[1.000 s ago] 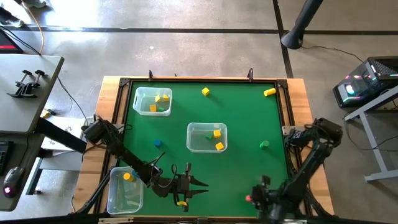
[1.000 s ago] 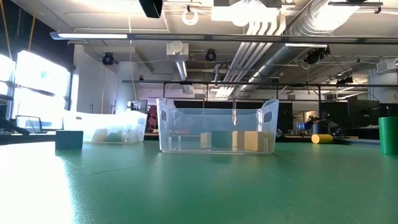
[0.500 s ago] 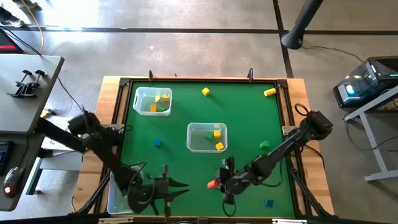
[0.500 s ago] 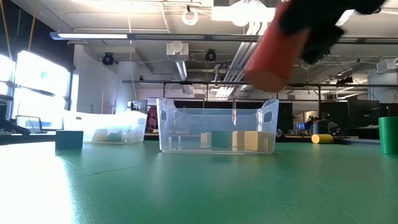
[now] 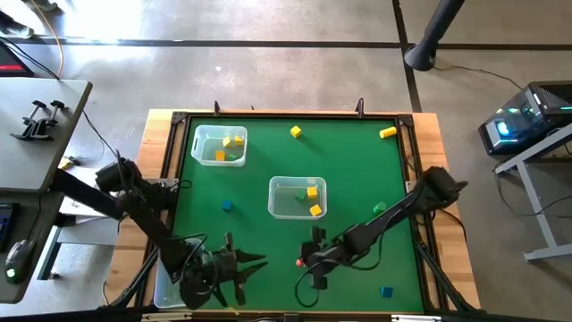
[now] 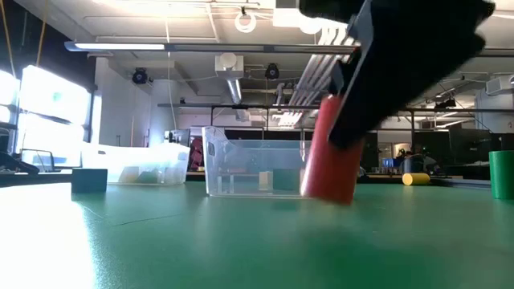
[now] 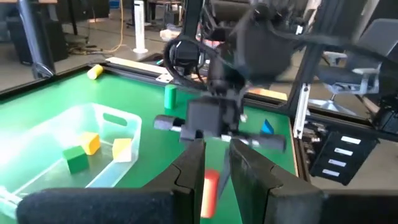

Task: Sort blocks by size
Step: Put the orange cylindrical block into the bottom left transparent bin

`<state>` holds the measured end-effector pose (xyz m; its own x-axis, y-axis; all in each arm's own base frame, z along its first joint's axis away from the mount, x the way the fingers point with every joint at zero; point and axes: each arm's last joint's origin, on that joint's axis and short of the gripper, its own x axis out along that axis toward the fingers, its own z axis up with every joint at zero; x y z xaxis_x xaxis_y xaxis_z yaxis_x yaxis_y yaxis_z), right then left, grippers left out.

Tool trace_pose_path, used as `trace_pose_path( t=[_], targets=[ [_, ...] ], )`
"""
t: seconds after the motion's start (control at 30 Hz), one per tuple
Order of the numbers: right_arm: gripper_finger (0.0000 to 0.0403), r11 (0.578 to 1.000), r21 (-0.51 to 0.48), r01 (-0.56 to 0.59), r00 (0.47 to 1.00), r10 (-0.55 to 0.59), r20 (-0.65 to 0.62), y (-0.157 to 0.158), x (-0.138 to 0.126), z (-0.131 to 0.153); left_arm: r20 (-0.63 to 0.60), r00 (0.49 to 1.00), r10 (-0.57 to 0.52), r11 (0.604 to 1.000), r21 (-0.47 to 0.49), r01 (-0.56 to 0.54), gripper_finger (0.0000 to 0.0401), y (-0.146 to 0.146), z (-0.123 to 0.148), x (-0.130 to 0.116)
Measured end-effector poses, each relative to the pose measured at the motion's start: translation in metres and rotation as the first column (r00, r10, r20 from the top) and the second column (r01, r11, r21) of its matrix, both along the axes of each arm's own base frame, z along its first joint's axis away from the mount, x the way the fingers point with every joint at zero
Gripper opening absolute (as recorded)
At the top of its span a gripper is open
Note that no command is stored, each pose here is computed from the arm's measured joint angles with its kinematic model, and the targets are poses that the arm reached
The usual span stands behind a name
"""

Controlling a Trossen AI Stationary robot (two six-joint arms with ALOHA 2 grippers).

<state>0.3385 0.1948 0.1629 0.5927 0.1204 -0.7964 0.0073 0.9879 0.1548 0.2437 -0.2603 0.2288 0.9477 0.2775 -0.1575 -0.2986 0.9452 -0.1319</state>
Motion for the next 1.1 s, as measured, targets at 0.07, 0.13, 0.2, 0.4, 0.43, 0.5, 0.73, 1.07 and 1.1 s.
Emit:
trace_pose_path(
  t=[0.07, 0.13, 0.2, 0.4, 0.43, 0.5, 0.73, 1.07, 1.1],
  targets=[
    [0.0125, 1.000, -0.024, -0.008, 0.999, 0.007, -0.031, 0.004, 0.007, -0.002, -0.008, 1.000, -0.009, 1.000, -0.005, 0.009, 0.0060, 0.003, 0.000, 0.003],
    [0.0125, 0.999, -0.046, -0.016, 0.998, 0.013, -0.060, 0.008, 0.014, -0.004, -0.015, 1.000, -0.021, 1.000, -0.013, 0.021, 0.0060, 0.005, -0.001, 0.007],
    [0.0125, 0.997, -0.064, -0.032, 0.998, 0.028, -0.064, 0.013, 0.021, -0.003, -0.021, 0.999, -0.031, 0.999, -0.016, 0.031, 0.0060, 0.006, -0.001, 0.009],
    [0.0125, 0.996, -0.075, -0.057, 0.997, 0.052, -0.060, 0.019, 0.035, -0.002, -0.030, 0.999, -0.038, 0.999, -0.015, 0.038, 0.0060, 0.007, -0.002, 0.010],
    [0.0126, 0.996, -0.074, -0.055, 0.997, 0.050, -0.061, 0.019, 0.036, -0.002, -0.030, 0.999, -0.040, 0.999, -0.015, 0.039, 0.0060, 0.007, -0.002, 0.010],
    [0.0134, 0.996, -0.075, -0.050, 0.997, 0.045, -0.066, 0.017, 0.037, -0.004, -0.030, 0.999, -0.041, 0.999, -0.015, 0.040, 0.0060, 0.007, -0.002, 0.010],
    [0.0174, 0.995, -0.085, -0.050, 0.996, 0.043, -0.083, 0.016, 0.037, -0.008, -0.030, 0.999, -0.043, 0.999, -0.015, 0.043, 0.0060, 0.007, -0.002, 0.009],
    [0.0179, 0.991, -0.094, -0.097, 0.995, 0.095, -0.022, 0.019, 0.040, -0.001, -0.034, 0.999, -0.043, 0.999, -0.011, 0.042, 0.0060, 0.007, -0.002, 0.009],
    [0.0179, 0.990, -0.101, -0.096, 0.995, 0.095, -0.010, 0.019, 0.040, 0.001, -0.034, 0.998, -0.043, 0.999, -0.011, 0.043, 0.0060, 0.007, -0.002, 0.009]
  ],
)
